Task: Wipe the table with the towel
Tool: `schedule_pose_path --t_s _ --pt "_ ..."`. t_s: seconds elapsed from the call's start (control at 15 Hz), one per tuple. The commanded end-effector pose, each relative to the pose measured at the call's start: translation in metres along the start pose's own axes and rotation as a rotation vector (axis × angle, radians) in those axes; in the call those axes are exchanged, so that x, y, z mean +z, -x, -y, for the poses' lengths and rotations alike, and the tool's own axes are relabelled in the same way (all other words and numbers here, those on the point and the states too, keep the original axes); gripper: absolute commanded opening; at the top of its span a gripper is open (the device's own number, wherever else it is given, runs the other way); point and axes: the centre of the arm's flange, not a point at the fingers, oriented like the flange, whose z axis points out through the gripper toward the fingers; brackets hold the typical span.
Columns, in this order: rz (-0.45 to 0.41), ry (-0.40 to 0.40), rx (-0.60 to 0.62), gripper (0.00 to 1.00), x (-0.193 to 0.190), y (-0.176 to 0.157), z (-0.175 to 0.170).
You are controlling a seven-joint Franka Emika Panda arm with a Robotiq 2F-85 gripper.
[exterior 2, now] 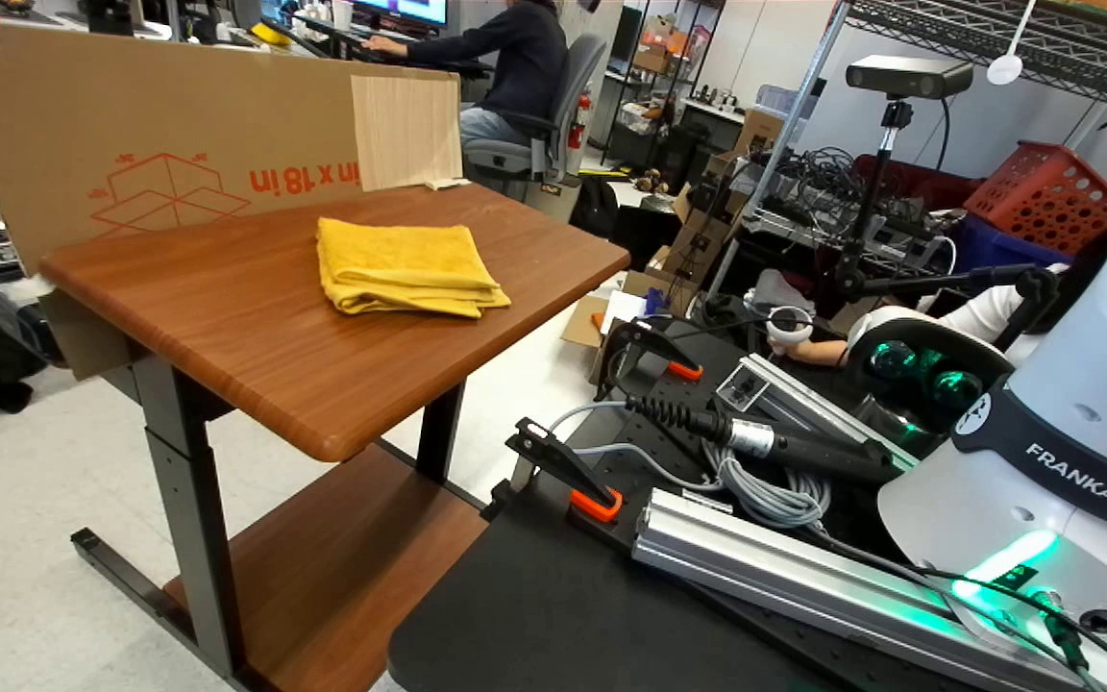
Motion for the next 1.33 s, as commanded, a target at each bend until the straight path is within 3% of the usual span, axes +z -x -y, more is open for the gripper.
schedule_pose_path --t_s 0.0,0.07,0.27,0.53,0.73,1.27 --pt "0.032 0.086 0.141 1.00 0.058 -0.070 0.007" --pt "0.016 0.046 0.082 1.00 0.034 -0.027 -0.008" --pt "0.054 0.084 0.127 1.00 0.067 -0.052 -0.011" --pt "0.040 0.059 0.136 1.00 0.079 -0.055 -0.002" --pt "0.056 0.042 0.182 1.00 0.116 -0.069 0.003" --pt "0.157 0.168 0.370 1.00 0.241 -0.103 -0.011"
